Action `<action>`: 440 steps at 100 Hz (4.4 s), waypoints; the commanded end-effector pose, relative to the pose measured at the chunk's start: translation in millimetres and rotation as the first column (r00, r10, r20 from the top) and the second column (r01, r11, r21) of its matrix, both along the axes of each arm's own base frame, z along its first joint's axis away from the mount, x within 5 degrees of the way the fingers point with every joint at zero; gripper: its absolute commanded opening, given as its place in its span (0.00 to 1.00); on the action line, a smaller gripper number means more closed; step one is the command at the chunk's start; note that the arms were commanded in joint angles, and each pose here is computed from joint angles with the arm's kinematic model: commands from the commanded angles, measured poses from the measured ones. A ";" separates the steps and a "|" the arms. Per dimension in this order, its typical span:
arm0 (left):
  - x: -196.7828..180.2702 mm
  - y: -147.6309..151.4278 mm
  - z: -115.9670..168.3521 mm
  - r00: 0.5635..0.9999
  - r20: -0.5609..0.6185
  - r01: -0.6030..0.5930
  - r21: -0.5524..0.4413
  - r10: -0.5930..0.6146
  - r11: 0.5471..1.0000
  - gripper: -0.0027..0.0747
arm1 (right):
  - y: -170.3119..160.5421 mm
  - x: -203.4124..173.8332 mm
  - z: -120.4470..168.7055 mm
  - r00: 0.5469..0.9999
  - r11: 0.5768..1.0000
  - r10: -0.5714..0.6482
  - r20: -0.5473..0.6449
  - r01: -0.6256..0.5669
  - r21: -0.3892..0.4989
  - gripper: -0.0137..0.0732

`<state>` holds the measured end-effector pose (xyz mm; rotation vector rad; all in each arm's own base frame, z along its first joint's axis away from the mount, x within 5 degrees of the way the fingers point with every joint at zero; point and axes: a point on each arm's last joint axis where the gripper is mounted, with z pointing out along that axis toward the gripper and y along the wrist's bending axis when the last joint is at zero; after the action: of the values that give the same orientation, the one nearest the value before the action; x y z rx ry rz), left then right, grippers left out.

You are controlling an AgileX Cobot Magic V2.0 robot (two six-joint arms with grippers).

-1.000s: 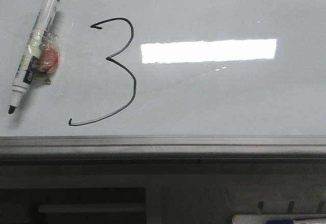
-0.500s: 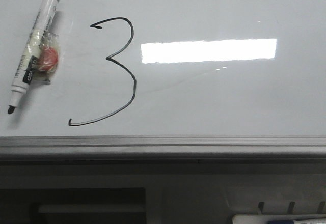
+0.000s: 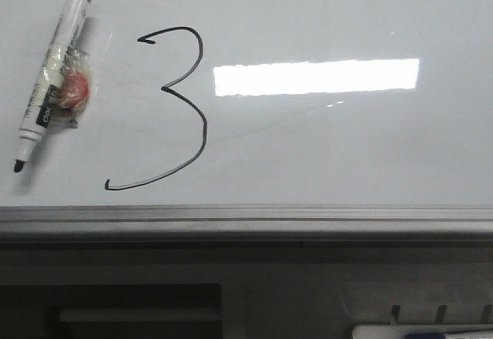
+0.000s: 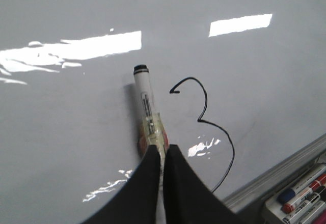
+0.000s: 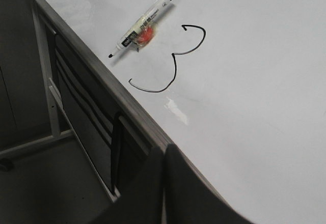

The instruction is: Write number 3 on whiteboard

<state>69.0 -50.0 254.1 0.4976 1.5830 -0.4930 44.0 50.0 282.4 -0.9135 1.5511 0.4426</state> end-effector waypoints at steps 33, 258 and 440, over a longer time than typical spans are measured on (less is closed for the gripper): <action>-4.4 28.4 5.1 0.942 0.141 -0.291 -0.098 0.303 0.952 0.01 | 0.0 1.3 13.8 0.998 0.998 -0.013 0.066 0.009 0.060 0.11; -15.8 50.1 -69.4 0.800 -0.100 -0.589 0.059 0.592 0.806 0.01 | -6.6 9.4 27.7 0.973 0.974 -0.169 0.158 0.140 0.178 0.11; -15.8 50.1 -69.4 0.800 -0.100 -0.589 0.059 0.592 0.806 0.01 | -51.2 9.3 -109.3 0.605 0.602 -0.786 -0.127 0.796 0.062 0.11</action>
<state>53.4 0.2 183.2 -0.0212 1.8144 -0.0065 53.3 -0.7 181.8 -0.0400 1.8114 -0.0896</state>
